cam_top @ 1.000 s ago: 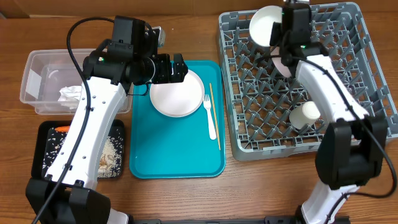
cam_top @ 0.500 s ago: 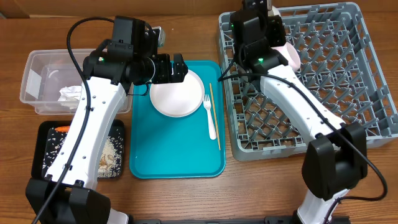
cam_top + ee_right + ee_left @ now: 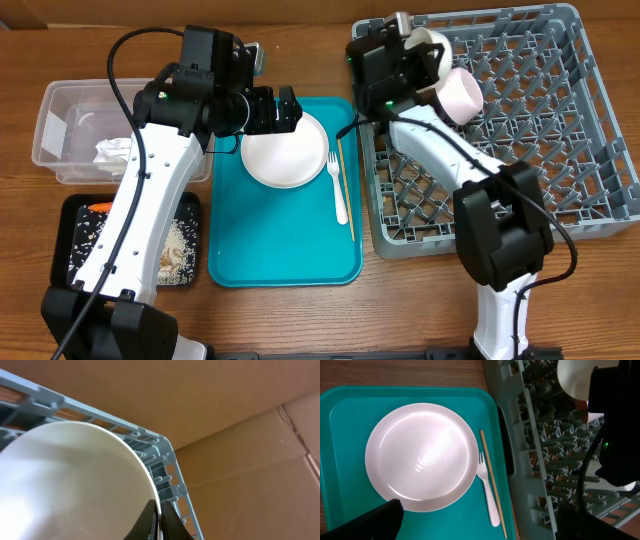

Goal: Sort waste into correct bins and load items into the dishwasher

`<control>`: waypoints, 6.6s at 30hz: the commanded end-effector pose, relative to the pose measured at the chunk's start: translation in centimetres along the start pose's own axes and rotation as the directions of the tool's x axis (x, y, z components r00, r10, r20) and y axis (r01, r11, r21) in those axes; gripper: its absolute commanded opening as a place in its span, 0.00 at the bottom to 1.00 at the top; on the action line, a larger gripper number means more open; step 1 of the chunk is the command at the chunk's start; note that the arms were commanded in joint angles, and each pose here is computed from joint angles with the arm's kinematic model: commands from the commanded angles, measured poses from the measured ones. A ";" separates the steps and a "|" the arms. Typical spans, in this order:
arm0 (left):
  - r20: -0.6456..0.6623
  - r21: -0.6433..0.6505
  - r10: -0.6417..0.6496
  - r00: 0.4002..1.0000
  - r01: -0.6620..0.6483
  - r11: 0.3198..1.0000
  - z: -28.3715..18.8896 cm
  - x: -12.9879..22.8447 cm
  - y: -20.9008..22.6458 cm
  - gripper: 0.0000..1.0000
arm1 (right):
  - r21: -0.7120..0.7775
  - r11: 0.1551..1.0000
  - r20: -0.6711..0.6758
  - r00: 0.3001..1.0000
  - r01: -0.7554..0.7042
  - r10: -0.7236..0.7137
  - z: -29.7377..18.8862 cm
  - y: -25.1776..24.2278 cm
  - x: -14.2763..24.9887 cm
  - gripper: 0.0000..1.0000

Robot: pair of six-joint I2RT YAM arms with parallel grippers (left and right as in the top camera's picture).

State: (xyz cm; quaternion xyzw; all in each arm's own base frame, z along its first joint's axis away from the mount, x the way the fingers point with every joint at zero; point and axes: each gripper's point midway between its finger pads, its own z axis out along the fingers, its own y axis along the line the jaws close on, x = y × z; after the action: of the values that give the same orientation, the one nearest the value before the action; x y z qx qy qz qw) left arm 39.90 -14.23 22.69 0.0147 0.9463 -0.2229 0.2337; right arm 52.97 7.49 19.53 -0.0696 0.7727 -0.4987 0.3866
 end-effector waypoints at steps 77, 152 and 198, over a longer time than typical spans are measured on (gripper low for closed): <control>0.050 0.003 0.025 0.998 -0.025 1.000 -1.5 -1.1 -0.5 1.00 | 0.014 0.980 0.159 0.967 0.200 -0.199 -11.2 5.7 -2.7 1.00; 0.378 -0.020 -0.422 0.824 0.462 0.886 -12.4 -6.2 15.3 1.00 | -0.465 0.884 0.113 0.987 -0.047 0.112 -20.8 9.9 -0.8 1.00; 0.386 -0.023 -0.431 0.815 0.476 0.879 -12.8 -6.2 16.0 1.00 | -0.875 0.273 -0.386 0.917 -0.399 0.102 -21.7 17.2 1.0 0.64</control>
State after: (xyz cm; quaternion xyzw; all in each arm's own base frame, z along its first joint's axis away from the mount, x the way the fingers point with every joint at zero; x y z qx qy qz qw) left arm 42.09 6.35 27.11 -0.2723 0.8803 -0.2050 0.3300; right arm 41.17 31.04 8.80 -0.0989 0.9634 0.1251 0.2156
